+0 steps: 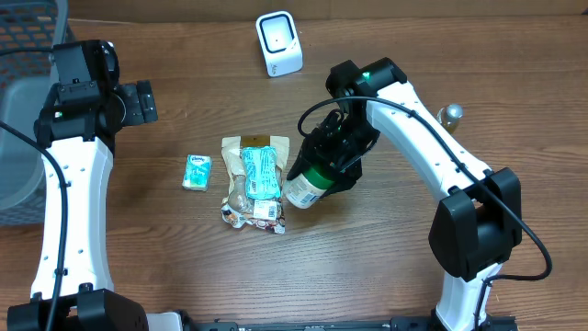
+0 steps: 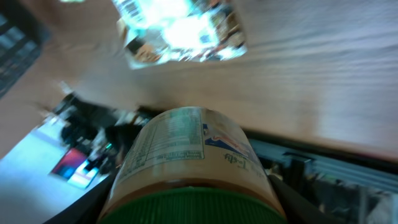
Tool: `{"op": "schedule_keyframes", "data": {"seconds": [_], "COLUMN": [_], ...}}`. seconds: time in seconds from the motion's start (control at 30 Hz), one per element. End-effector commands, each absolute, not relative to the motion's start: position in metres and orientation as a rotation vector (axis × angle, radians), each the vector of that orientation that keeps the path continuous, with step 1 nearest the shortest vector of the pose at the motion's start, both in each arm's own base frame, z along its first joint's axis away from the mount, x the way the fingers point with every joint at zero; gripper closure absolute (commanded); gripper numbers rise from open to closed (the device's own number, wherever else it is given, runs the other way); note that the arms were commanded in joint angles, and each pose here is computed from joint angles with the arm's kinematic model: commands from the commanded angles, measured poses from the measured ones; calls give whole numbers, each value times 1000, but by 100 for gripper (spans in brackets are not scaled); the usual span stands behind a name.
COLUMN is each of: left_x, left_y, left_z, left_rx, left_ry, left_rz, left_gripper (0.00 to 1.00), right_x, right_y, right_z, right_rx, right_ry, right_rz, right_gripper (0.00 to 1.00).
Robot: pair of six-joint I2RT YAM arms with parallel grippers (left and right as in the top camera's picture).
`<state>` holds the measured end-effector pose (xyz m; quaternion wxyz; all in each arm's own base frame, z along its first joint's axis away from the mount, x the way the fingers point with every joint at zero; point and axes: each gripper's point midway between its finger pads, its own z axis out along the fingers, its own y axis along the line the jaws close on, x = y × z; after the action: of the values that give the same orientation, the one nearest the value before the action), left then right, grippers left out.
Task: Scan the item barcode
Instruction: 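Lift the jar and tilt it sideways with the right gripper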
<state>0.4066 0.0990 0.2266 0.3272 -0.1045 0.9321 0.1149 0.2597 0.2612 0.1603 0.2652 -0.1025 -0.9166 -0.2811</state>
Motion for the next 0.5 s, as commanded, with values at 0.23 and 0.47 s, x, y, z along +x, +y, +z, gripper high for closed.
{"op": "schedule_keyframes", "data": {"seconds": [0.23,0.47], "left_x": [408,408], "left_y": [96,96], "left_z": [238,238], "left_rx": [-277,-277], "left_ry": [2411,2411], "left_rz": [291,291], "left_gripper": [1,0], "right_x": [248,245], "right_y": [276,279], "right_z": [198,203], "right_rx": [-266,-274], "right_ry": [-2356,-2320], "right_rz": [-923,-945], "right_gripper": [86,86]}}
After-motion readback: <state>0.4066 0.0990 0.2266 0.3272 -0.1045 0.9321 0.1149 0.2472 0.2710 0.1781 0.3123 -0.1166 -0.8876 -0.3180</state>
